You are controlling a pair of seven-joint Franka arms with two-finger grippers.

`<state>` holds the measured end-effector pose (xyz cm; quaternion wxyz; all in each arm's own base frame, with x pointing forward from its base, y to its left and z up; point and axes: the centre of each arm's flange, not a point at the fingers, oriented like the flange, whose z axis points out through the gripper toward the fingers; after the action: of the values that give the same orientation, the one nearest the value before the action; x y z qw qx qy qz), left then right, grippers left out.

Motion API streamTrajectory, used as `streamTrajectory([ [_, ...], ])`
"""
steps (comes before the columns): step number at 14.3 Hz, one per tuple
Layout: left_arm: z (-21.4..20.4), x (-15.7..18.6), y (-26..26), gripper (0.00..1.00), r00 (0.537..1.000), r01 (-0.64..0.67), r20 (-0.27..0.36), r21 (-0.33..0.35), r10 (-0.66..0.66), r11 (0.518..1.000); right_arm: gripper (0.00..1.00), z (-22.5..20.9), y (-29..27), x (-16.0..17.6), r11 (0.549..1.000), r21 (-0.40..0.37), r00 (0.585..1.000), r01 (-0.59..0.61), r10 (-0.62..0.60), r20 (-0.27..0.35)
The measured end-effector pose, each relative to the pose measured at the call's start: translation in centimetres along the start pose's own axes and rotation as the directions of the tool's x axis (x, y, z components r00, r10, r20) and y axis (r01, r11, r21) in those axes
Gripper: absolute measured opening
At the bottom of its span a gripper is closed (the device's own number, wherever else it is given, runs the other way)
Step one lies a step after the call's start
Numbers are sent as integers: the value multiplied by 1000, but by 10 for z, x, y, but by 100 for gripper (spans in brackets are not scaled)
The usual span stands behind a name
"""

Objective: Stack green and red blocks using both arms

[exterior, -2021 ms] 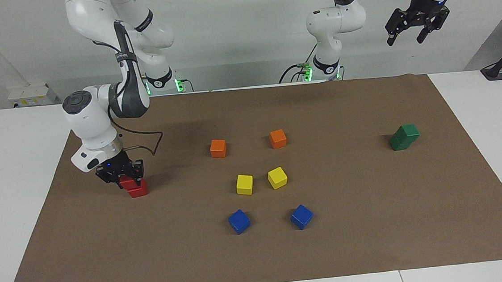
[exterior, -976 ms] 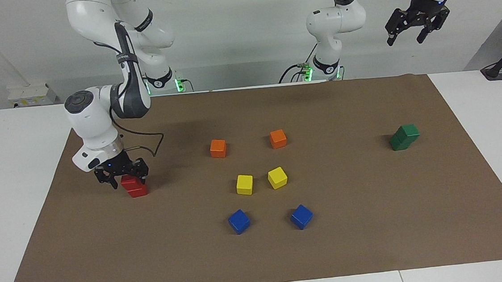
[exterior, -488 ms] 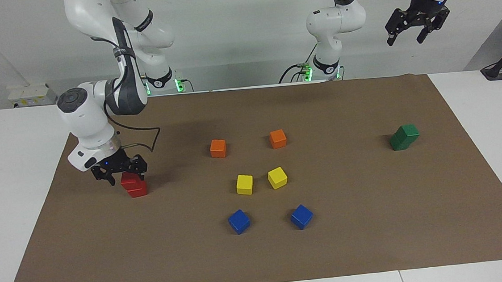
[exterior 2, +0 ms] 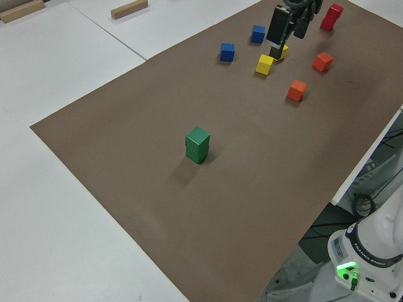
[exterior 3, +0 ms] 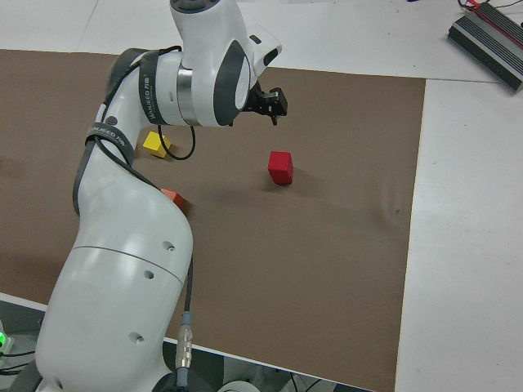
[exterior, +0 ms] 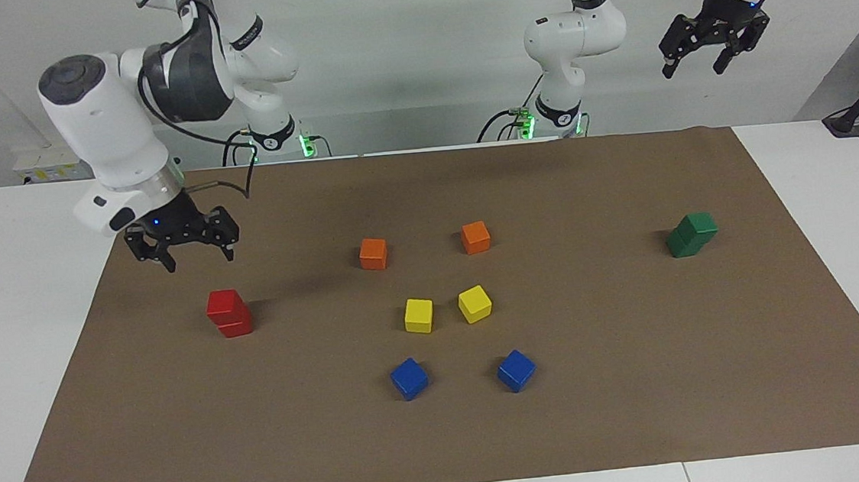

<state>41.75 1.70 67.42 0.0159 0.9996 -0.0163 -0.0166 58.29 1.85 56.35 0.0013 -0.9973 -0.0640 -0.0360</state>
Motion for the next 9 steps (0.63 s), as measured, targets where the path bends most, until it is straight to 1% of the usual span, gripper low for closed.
streamTrajectory([
  [2, 0, 0, 0, 100, 1000, 0, 0, 0, 0, 1000, 100, -37, -10, -14, 999, 35, 1000, -4, 5, -15],
  [4, 0, 0, 0, 100, 1000, 0, 0, 0, 0, 1000, 100, -56, -12, -26, 999, 43, 1000, -10, 11, -20],
  [6, 0, 0, 0, 100, 1000, 0, 0, 0, 0, 1000, 100, -63, -12, -31, 999, 41, 1000, -13, 14, -19],
  [9, 0, 0, 0, 100, 1000, 0, 0, 0, 0, 1000, 100, -62, -10, -30, 999, 42, 1000, -17, 18, -17],
])
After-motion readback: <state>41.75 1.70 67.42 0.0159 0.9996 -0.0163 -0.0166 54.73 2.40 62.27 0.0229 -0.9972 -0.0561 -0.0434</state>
